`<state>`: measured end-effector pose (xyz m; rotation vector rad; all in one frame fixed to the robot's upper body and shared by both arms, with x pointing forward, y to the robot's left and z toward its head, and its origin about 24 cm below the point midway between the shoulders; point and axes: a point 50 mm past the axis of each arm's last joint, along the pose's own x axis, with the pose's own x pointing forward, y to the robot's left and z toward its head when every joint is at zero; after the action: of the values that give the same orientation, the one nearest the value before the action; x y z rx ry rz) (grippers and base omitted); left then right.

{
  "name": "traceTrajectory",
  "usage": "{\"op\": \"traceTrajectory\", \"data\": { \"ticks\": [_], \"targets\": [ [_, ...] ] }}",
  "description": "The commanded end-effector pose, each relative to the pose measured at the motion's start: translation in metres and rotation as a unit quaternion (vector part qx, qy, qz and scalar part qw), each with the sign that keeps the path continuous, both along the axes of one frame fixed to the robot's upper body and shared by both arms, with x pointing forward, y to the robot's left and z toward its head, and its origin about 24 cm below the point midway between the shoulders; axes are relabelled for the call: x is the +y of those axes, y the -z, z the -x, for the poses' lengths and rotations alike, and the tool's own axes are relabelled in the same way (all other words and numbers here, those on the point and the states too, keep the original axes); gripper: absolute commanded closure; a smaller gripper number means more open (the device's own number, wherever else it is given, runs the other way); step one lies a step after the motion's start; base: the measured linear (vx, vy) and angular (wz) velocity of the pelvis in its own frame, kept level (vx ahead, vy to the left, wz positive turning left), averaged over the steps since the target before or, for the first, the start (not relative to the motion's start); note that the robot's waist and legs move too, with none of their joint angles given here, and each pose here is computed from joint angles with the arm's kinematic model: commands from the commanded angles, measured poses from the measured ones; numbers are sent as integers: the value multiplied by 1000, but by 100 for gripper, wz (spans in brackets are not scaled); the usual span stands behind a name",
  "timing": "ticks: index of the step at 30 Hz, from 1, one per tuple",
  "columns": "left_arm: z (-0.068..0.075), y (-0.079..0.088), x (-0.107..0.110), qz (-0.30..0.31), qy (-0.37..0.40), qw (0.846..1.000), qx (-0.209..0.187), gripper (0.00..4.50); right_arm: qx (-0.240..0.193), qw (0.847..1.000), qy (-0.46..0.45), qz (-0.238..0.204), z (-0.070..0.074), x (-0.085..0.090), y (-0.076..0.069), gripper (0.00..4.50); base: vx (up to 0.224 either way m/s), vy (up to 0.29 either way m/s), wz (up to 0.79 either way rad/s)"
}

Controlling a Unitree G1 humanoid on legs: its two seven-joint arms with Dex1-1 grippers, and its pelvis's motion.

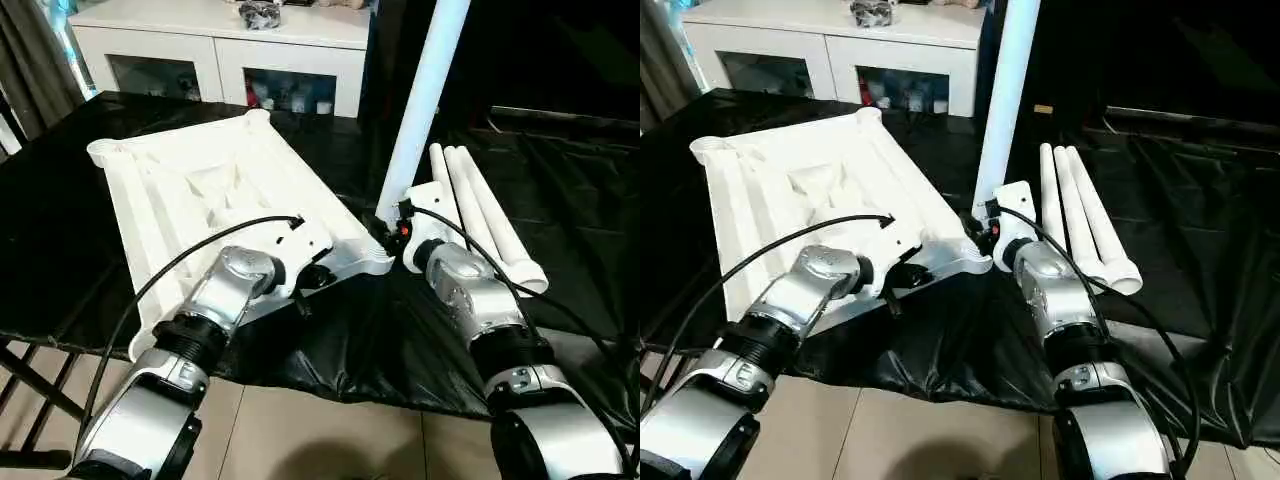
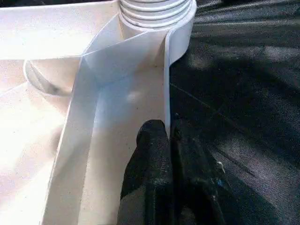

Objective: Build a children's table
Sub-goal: Insert table leg to table base, then rotate leg to tighten

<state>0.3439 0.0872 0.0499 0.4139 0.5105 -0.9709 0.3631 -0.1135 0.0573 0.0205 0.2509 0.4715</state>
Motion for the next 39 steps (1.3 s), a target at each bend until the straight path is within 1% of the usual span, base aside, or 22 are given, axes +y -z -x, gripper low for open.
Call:
{"op": "traceTrajectory", "data": {
  "ticks": [1, 3, 8, 9, 11, 12, 16, 18, 21, 23, 24, 25, 28, 29, 32, 34, 36, 39],
  "targets": [
    [-4, -28, -27, 25, 35, 997, -60, 450, 125, 991, -51, 0, 28, 32, 52, 264, 0, 0, 0],
    [-3, -28, -26, 22, 36, 997, -59, 450, 132, 990, -40, -11, 26, 31, 52, 264, 0, 0, 0],
    [0, -27, -26, 25, 46, 997, -55, 450, 124, 991, -47, -26, 23, 33, 47, 264, 0, 0, 0],
    [1, -27, -26, 26, 50, 997, -52, 450, 121, 991, -48, -31, 22, 33, 45, 229, 0, 0, 0],
    [1, -27, -26, 26, 52, 997, -52, 450, 116, 991, -53, -38, 21, 33, 43, 229, 0, 0, 0],
    [2, -27, -25, 26, 54, 997, -51, 450, 113, 991, -58, -41, 21, 34, 41, 189, 0, 0, 0],
    [3, -27, -23, 27, 57, 997, -50, 450, 95, 991, -81, -51, 19, 35, 34, 179, 0, 0, 0],
    [3, -27, -20, 27, 58, 997, -50, 450, 84, 990, -96, -59, 18, 35, 29, 149, 0, 0, 0],
    [3, -27, -17, 29, 63, 996, -50, 450, 74, 989, -115, -60, 17, 32, 24, 137, 0, 0, 0],
    [3, -28, -13, 27, 72, 996, -52, 450, 67, 987, -132, -56, 18, 28, 21, 107, 0, 0, 0],
    [3, -28, -9, 25, 78, 995, -53, 450, 58, 986, -150, -43, 18, 24, 18, 107, 0, 0, 0],
    [3, -28, -8, 25, 80, 995, -53, 450, 57, 986, -154, -41, 19, 23, 18, 99, 0, 0, 0],
    [3, -29, -3, 23, 90, 994, -52, 450, 49, 982, -182, -22, 21, 18, 16, 64, 0, 0, 0],
    [4, -29, 0, 20, 101, 993, -51, 450, 45, 978, -205, -8, 23, 14, 15, 64, 0, 0, 0],
    [6, -30, 5, 16, 122, 991, -48, 450, 40, 970, -242, 7, 27, 8, 13, 64, 0, 0, 0],
    [9, -30, 8, 16, 150, 988, -45, 450, 38, 958, -282, 27, 33, 3, 13, 64, 0, 0, 0],
    [12, -31, 9, 18, 173, 984, -45, 450, 40, 952, -301, 39, 36, 1, 13, 64, 0, 0, 0],
    [16, -32, 12, 20, 203, 978, -34, 450, 45, 943, -326, 57, 40, -3, 14, 64, 0, 0, 0]
  ]
}}
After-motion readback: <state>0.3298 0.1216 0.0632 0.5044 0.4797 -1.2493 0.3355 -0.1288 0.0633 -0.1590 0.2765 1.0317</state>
